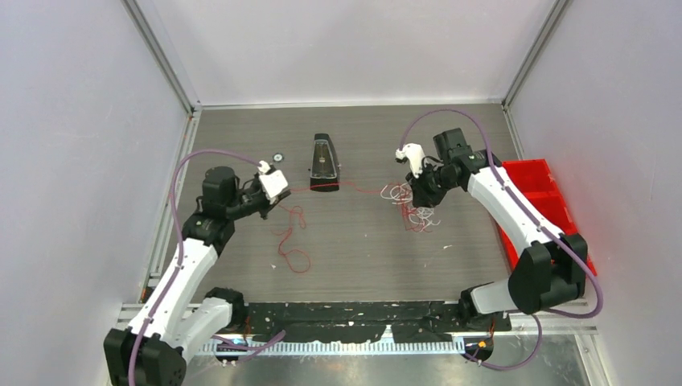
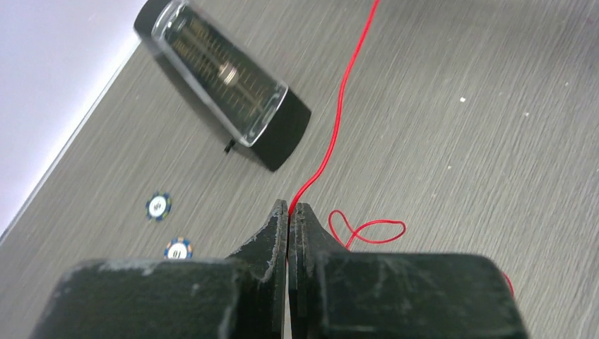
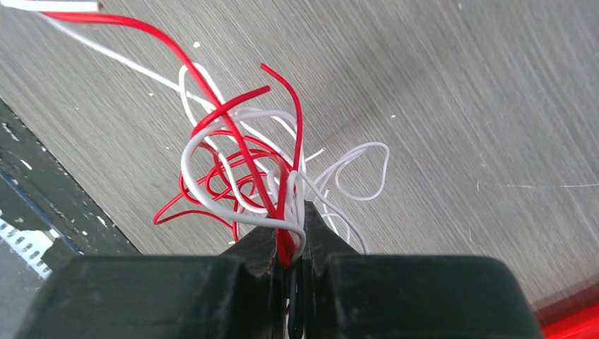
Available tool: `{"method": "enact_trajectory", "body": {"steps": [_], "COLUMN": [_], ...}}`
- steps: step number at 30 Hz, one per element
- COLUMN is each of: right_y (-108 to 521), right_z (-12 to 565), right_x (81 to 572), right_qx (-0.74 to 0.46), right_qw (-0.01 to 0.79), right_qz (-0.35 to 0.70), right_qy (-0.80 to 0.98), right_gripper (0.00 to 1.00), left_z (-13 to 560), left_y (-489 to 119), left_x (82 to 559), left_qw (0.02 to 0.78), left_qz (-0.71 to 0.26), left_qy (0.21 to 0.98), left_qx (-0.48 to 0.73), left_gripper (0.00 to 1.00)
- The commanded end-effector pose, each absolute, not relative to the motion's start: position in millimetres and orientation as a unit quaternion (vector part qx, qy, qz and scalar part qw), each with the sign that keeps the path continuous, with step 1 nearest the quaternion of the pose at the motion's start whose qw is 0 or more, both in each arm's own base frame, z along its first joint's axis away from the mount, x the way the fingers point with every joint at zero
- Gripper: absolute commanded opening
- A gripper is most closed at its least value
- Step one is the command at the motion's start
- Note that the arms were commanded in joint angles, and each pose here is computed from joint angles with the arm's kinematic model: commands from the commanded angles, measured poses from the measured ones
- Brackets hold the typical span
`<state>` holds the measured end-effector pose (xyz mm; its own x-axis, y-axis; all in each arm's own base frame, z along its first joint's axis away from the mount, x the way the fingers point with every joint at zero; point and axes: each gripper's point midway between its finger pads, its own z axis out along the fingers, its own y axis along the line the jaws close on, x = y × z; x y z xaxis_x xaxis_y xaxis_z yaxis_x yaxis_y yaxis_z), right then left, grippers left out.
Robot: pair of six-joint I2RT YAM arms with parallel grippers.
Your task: Untangle the cables
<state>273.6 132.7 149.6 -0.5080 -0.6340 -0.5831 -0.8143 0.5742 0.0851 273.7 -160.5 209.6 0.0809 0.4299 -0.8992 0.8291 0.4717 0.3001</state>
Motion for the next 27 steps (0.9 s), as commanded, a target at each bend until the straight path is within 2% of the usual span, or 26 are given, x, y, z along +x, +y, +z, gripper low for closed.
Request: {"method": "enact_trajectory", "body": {"steps": [1,6,10,12,14,21,23,26,27], "right_y": [123.6,113.5,89.5,86.2,89.7,119.8,133.7,147.6,149.1], "right_z": [141.2,118.5,89.6,80.0,78.2,88.7,94.2,98.8,98.9], "right_x": [288.8,303.8,302.0,298.4,300.1,311.7,312.8,313.5,310.2], "right_qx": [-0.430,-0.422,-0.432,-0.433,-0.428,-0.415,-0.419,-0.428,-0.428], "right_qw": [0.257,0.233,0.204,0.195,0.195,0.208,0.214,0.213,0.205], "right_qz": [0.142,0.100,0.061,0.060,0.068,0.112,0.122,0.128,0.132], "right_qy": [0.854,0.870,0.876,0.878,0.880,0.879,0.874,0.869,0.870], "right_gripper": [0.06,0.05,0.05,0.07,0.13,0.15,0.18,0.28,0.35], "left_z": [205.5,230.7,254.6,263.3,267.4,274.1,273.5,252.0,238.4], "left_y": [-144.7,-129.1,-93.2,-78.4,-69.9,-84.0,-88.3,-88.2,-85.1], "left_x": [255.7,255.9,265.1,268.4,270.0,258.1,255.7,250.5,247.2], "left_qw": [0.541,0.562,0.582,0.590,0.593,0.600,0.594,0.555,0.532], "left_qz": [-0.177,-0.170,-0.141,-0.134,-0.129,-0.162,-0.175,-0.174,-0.167], "left_qy": [0.660,0.668,0.679,0.684,0.687,0.666,0.672,0.704,0.718], "left_qx": [0.490,0.457,0.424,0.407,0.400,0.412,0.407,0.408,0.416], "left_gripper": [0.00,0.00,0.00,0.00,0.00,0.00,0.00,0.00,0.00]}}
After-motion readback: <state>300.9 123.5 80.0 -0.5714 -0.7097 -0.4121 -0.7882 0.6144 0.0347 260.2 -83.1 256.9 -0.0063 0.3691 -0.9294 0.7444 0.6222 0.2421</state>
